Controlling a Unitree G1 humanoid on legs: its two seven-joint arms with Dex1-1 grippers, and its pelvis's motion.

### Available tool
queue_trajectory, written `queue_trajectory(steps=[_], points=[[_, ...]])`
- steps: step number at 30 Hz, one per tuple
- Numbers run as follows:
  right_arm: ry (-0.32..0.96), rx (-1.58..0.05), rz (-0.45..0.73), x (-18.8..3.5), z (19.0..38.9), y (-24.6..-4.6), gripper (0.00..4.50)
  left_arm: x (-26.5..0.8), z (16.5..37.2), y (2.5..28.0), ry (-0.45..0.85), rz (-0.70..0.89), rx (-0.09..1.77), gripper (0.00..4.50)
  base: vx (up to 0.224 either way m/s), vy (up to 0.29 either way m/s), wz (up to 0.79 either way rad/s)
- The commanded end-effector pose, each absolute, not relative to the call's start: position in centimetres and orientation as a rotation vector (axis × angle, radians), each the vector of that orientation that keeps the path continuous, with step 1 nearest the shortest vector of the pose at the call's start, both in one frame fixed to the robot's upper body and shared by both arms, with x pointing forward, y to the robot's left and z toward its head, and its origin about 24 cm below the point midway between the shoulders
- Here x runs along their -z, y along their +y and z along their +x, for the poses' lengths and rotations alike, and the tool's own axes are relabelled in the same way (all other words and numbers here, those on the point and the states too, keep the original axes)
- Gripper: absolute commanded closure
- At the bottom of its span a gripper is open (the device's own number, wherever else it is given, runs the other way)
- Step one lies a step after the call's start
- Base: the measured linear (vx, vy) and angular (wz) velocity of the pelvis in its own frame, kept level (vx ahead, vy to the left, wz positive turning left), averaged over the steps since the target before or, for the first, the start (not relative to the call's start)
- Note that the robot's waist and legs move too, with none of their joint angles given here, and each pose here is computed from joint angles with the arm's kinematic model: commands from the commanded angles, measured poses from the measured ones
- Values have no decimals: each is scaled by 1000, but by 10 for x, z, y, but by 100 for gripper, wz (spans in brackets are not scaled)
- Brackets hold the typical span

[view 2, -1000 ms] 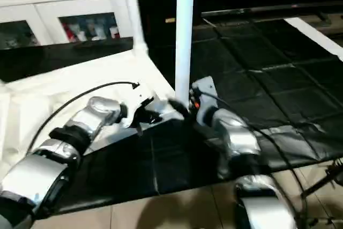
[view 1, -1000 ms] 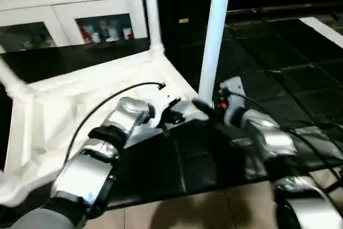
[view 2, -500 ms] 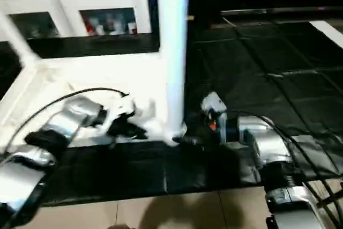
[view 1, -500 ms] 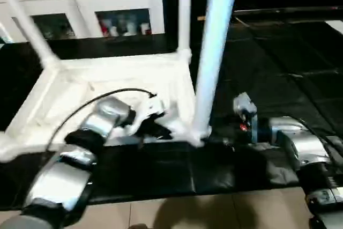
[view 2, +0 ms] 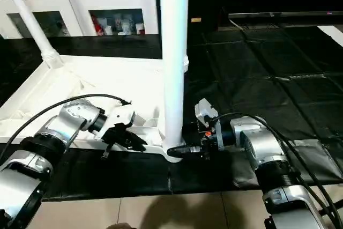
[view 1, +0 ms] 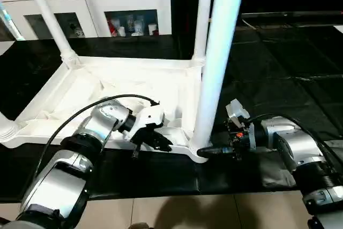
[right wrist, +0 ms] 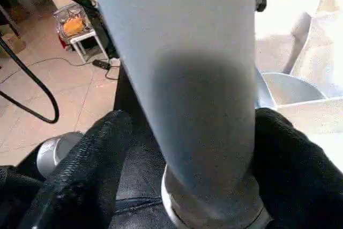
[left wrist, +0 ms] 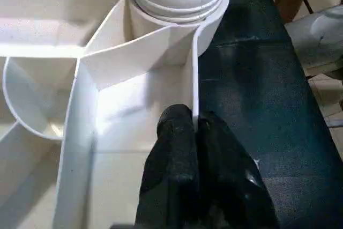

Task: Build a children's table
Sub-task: Rotate leg to tighten

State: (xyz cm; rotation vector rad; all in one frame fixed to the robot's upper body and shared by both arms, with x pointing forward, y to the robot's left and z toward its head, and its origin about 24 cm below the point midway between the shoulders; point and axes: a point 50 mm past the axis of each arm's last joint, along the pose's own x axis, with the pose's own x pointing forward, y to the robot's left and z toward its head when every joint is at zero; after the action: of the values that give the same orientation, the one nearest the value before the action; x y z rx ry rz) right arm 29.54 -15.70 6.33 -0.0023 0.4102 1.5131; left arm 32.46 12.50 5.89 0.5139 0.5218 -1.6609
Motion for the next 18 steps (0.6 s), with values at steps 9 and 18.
queue_trajectory(steps=[9,18], points=[[418,-1571,-1,-65,294,-151,175,-60,321,116,506,539,1718,450,0,0,0],[422,-1584,4,-62,291,-148,233,-58,323,115,504,523,1665,450,0,0,0]])
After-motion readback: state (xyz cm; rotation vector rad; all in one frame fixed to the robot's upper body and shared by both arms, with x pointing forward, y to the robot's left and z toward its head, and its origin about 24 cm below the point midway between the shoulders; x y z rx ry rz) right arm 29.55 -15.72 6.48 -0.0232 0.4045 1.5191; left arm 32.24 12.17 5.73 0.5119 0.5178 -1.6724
